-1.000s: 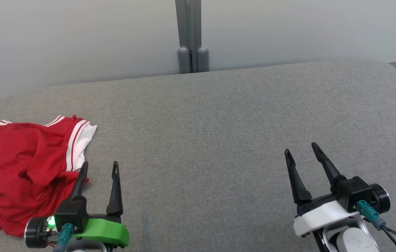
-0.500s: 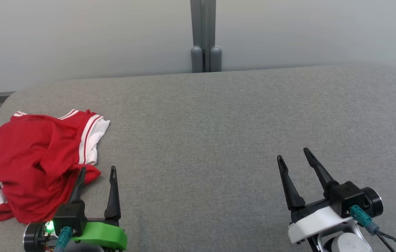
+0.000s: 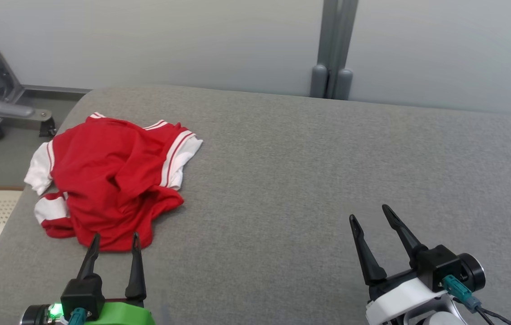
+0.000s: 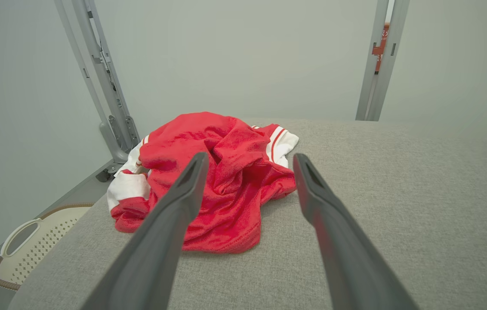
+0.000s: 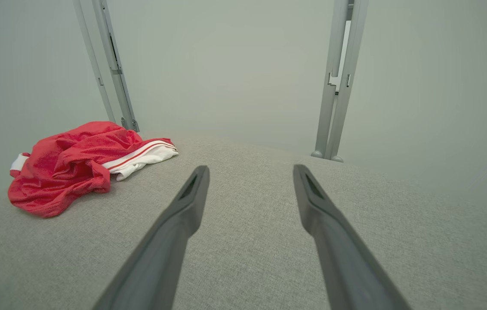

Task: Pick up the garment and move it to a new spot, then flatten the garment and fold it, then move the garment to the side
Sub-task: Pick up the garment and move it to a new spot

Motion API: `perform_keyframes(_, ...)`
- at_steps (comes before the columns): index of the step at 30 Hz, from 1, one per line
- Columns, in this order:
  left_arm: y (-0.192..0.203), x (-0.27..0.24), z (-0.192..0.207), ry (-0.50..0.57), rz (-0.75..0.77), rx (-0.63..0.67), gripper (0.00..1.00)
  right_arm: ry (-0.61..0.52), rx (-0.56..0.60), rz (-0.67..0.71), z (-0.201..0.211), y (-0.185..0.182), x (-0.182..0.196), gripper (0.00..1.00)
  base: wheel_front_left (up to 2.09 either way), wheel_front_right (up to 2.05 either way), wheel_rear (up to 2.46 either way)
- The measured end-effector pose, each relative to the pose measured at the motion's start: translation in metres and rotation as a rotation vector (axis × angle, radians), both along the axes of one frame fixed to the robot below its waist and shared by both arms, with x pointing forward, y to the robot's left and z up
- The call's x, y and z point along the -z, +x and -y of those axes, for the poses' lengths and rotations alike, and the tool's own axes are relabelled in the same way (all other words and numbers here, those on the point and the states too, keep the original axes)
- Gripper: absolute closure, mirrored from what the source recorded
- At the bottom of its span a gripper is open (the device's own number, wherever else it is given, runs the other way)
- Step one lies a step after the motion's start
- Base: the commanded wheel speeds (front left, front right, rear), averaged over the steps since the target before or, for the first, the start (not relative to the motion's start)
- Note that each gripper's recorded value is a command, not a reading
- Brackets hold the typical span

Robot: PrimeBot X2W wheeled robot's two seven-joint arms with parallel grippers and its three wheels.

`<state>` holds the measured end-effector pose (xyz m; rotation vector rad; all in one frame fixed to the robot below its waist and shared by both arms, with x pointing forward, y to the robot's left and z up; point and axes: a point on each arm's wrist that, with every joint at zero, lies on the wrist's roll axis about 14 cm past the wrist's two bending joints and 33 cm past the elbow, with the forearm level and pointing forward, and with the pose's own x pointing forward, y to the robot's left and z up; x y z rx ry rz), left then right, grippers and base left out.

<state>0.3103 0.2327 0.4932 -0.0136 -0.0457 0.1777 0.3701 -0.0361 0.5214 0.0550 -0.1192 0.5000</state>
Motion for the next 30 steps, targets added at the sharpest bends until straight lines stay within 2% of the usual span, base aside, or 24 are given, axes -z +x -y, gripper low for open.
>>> perform_keyframes(19, -0.081, -0.015, -0.077, 0.005, 0.059, -0.321, 0.0, 0.005, -0.309, 0.003, -0.102, -0.013, -0.005, 0.0, 0.0, 0.0, 0.0)
perform_keyframes(30, -0.093, -0.013, -0.088, 0.009, 0.045, -0.379, 0.0, 0.01, -0.358, -0.007, -0.119, -0.011, -0.002, 0.0, 0.0, 0.0, 0.0)
